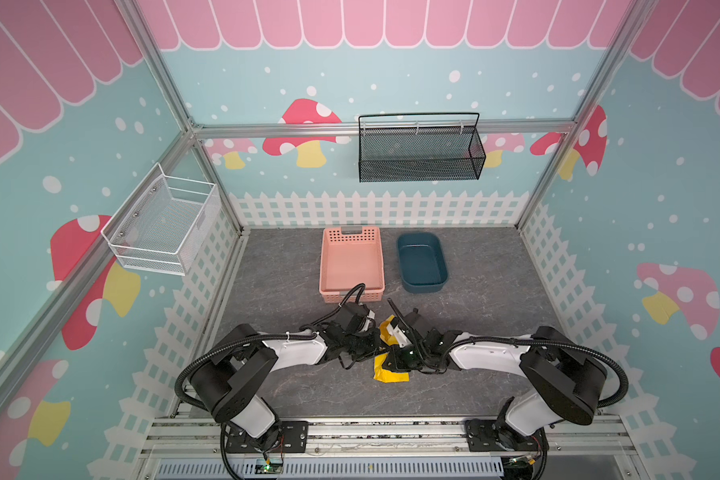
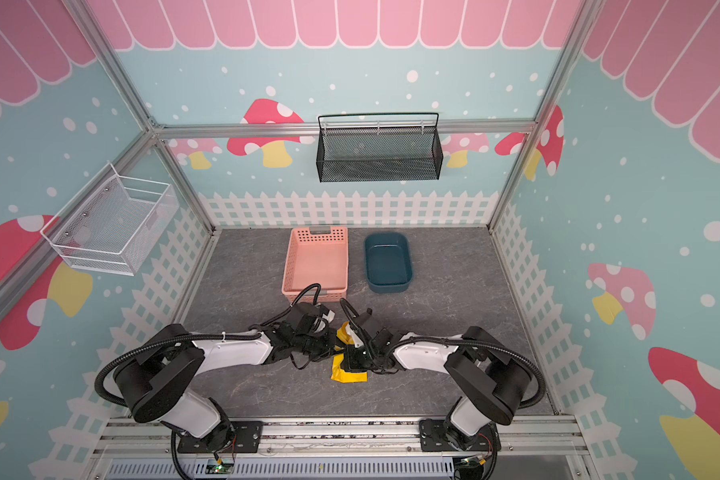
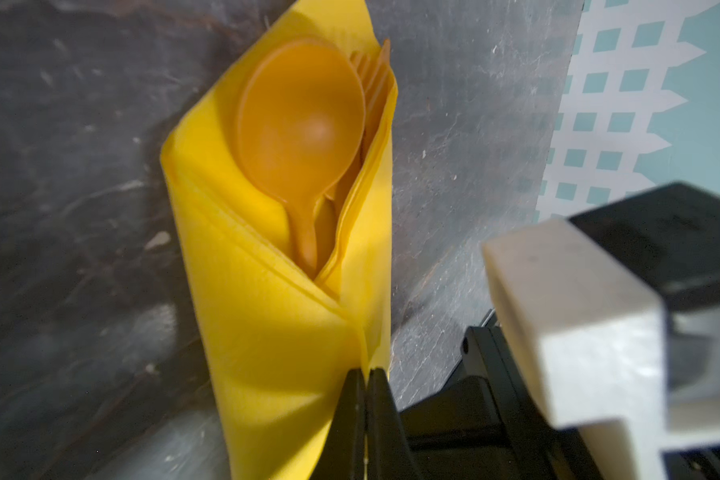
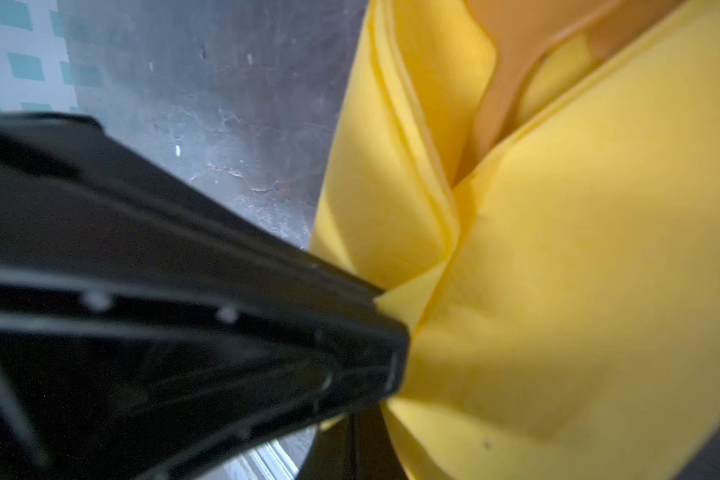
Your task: Place the utensils on the paper napkin and roll it up
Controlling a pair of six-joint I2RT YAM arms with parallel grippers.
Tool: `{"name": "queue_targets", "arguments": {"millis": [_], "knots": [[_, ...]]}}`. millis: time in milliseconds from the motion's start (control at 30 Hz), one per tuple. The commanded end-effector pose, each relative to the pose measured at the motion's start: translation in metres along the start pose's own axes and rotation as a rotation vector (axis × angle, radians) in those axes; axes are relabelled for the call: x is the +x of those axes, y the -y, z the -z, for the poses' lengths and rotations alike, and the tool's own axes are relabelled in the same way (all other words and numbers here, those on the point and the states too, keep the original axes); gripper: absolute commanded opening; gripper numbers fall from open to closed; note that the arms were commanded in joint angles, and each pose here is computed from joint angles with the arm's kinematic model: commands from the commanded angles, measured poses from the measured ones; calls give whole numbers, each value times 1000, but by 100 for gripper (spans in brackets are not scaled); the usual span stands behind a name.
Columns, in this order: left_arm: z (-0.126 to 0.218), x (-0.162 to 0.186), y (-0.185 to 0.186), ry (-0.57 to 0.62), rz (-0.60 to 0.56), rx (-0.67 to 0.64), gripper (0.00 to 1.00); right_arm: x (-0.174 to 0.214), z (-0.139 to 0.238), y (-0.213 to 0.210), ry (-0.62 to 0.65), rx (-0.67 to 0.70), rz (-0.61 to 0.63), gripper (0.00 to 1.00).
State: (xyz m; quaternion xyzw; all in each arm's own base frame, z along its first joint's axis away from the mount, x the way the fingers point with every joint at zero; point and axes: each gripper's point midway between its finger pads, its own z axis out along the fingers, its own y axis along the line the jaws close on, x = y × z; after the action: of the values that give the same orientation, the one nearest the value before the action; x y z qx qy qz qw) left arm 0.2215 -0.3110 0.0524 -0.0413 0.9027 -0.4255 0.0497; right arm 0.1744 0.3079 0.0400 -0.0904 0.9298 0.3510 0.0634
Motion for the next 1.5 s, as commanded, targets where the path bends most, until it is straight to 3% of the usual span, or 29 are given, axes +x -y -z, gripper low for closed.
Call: {"name": "queue_targets", "arguments": {"millis": [0, 433, 1033, 1467], "knots": [[-1, -6, 9, 12, 2, 12, 0, 4, 9, -2, 20, -21, -25, 0], [-2, -7, 8, 2, -3, 1, 0, 29, 28, 20, 53, -16, -103, 0], [3, -11, 30, 1, -27, 24, 0, 38, 6, 34, -29, 25, -116, 0], [-28, -10, 51, -52, -6, 81, 0, 40, 7, 36, -28, 24, -111, 0]]}}
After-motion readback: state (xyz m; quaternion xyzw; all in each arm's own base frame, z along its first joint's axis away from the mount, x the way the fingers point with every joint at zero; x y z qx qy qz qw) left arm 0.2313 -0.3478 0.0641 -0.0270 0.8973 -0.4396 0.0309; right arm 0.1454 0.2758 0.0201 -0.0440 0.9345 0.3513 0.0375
